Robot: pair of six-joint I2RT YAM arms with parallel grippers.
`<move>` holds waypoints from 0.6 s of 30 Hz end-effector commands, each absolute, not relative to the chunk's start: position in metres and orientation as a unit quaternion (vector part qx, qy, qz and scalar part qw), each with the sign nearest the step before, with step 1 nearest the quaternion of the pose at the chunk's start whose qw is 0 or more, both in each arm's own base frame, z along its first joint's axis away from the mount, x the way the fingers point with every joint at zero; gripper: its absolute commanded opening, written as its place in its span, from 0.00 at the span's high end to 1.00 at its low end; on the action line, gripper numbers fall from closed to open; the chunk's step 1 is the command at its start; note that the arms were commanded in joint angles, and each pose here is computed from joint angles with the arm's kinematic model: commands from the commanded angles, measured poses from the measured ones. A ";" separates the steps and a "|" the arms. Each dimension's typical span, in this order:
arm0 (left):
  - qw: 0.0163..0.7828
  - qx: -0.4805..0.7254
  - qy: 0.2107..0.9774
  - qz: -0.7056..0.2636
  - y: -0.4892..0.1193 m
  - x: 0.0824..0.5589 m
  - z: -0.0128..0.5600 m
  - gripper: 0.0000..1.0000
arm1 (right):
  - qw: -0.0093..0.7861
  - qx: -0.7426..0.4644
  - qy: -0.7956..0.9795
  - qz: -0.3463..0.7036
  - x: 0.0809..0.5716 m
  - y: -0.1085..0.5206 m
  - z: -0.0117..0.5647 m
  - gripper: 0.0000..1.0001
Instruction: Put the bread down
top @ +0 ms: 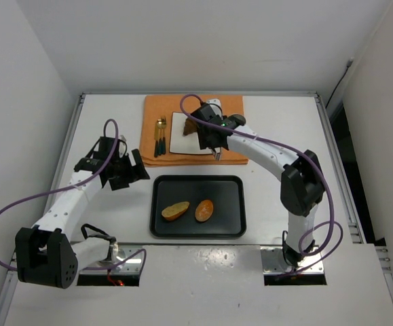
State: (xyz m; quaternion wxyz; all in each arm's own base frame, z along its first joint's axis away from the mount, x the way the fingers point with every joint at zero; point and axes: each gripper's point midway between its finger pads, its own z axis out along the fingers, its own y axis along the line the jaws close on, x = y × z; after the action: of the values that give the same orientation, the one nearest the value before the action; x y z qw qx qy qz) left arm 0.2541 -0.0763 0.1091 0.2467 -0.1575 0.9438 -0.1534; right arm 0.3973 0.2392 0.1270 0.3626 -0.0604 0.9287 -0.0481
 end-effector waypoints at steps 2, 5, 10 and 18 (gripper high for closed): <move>0.268 -0.151 0.937 -0.164 -0.076 0.265 0.121 0.12 | 0.384 -0.045 0.922 -0.013 0.405 0.249 0.143 0.41; 0.268 -0.151 0.937 -0.164 -0.076 0.265 0.121 0.12 | 0.413 -0.033 0.910 -0.003 0.408 0.247 0.176 0.41; 0.268 -0.151 0.937 -0.164 -0.077 0.267 0.120 0.12 | 0.446 0.009 0.895 -0.030 0.422 0.211 0.213 0.41; 0.281 -0.149 0.933 -0.167 -0.077 0.273 0.131 0.12 | 0.482 0.109 0.867 -0.065 0.453 0.120 0.247 0.41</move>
State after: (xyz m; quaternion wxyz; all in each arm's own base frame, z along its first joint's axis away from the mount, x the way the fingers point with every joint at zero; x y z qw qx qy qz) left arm 0.2562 -0.0774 0.1087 0.2465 -0.1518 0.9444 -0.1557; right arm 0.4392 0.1510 0.2012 0.4282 0.0594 0.8997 -0.0605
